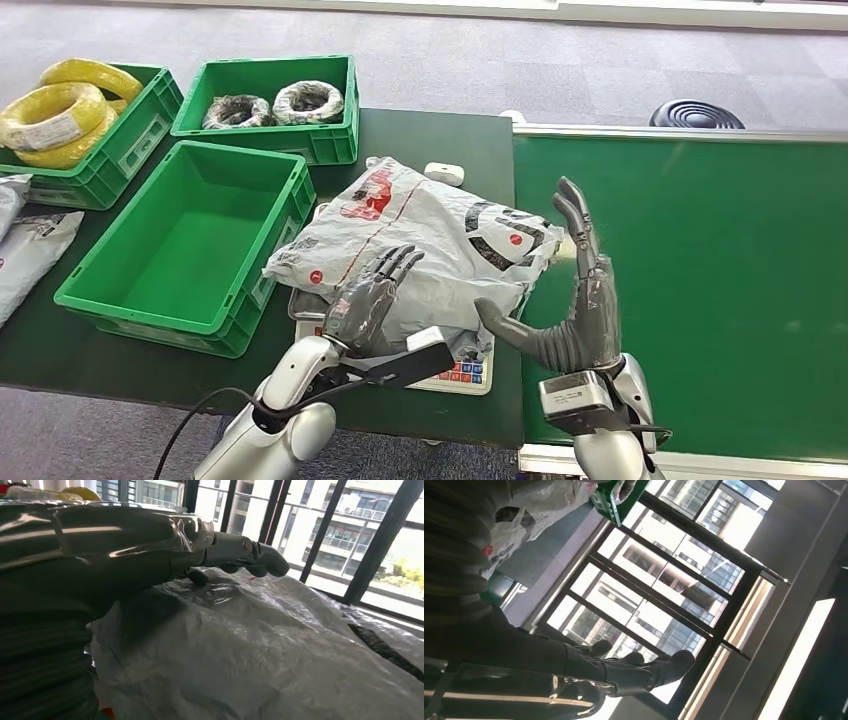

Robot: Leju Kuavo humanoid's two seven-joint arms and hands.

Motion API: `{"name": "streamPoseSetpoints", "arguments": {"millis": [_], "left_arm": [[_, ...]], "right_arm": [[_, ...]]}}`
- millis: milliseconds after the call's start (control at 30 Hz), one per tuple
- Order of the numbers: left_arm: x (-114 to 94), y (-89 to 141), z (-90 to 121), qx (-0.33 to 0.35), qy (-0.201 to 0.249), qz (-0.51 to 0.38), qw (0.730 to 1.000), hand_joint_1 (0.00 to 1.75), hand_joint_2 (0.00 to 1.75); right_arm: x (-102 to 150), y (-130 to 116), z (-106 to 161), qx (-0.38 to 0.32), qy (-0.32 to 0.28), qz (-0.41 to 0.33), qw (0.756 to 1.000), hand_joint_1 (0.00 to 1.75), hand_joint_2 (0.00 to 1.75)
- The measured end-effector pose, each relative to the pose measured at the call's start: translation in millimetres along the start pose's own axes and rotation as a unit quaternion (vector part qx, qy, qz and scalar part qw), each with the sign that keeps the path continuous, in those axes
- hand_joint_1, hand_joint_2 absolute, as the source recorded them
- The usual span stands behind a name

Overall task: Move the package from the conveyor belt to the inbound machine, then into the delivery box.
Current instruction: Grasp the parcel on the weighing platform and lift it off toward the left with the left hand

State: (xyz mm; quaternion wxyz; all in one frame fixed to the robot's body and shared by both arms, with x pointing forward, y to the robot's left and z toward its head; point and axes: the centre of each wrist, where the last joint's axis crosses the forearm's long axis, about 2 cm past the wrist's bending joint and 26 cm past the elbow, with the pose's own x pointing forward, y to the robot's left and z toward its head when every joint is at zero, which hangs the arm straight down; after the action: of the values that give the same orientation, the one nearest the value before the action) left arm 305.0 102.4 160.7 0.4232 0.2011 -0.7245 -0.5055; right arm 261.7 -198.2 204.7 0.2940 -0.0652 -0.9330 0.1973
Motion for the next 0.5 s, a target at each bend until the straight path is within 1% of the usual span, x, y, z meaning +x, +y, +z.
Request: {"name": "streamPoseSetpoints", "arguments": {"millis": [67,100,133,200,233,333,500], "left_arm": [[-5.9,-2.7,-4.1,-0.002,0.018,-0.02,1.0,0.9,1.75],[-8.9,-3.8,-5.9,-0.004,0.025,-0.028,0.999,1.26,1.75],[-11.6,-5.1,-7.4,-0.006,0.031,-0.035,0.999,1.51,1.75],[-16.1,-7.3,-9.8,-0.014,0.041,-0.047,0.998,1.68,1.75],[-18.0,-8.5,-10.7,-0.018,0.045,-0.052,0.997,1.71,1.75],[-23.7,-10.4,-12.1,-0.022,0.056,-0.06,0.996,1.75,1.75],[-30.8,-6.6,-12.3,-0.008,0.067,-0.06,0.996,1.75,1.75]], "right_arm": [[5.1,-2.2,-3.3,-0.009,-0.015,-0.003,1.0,0.0,1.75],[7.3,-3.2,-4.5,-0.014,-0.022,-0.004,1.0,0.0,1.75],[9.2,-4.0,-5.7,-0.017,-0.027,-0.005,0.999,0.0,1.75],[12.2,-5.2,-7.7,-0.024,-0.036,-0.007,0.999,0.0,1.75],[13.5,-5.6,-8.7,-0.028,-0.04,-0.008,0.999,0.0,1.75],[17.3,-5.7,-11.6,-0.039,-0.049,-0.013,0.998,0.0,1.75],[20.9,-3.9,-15.0,-0.047,-0.053,-0.02,0.997,0.0,1.75]]}}
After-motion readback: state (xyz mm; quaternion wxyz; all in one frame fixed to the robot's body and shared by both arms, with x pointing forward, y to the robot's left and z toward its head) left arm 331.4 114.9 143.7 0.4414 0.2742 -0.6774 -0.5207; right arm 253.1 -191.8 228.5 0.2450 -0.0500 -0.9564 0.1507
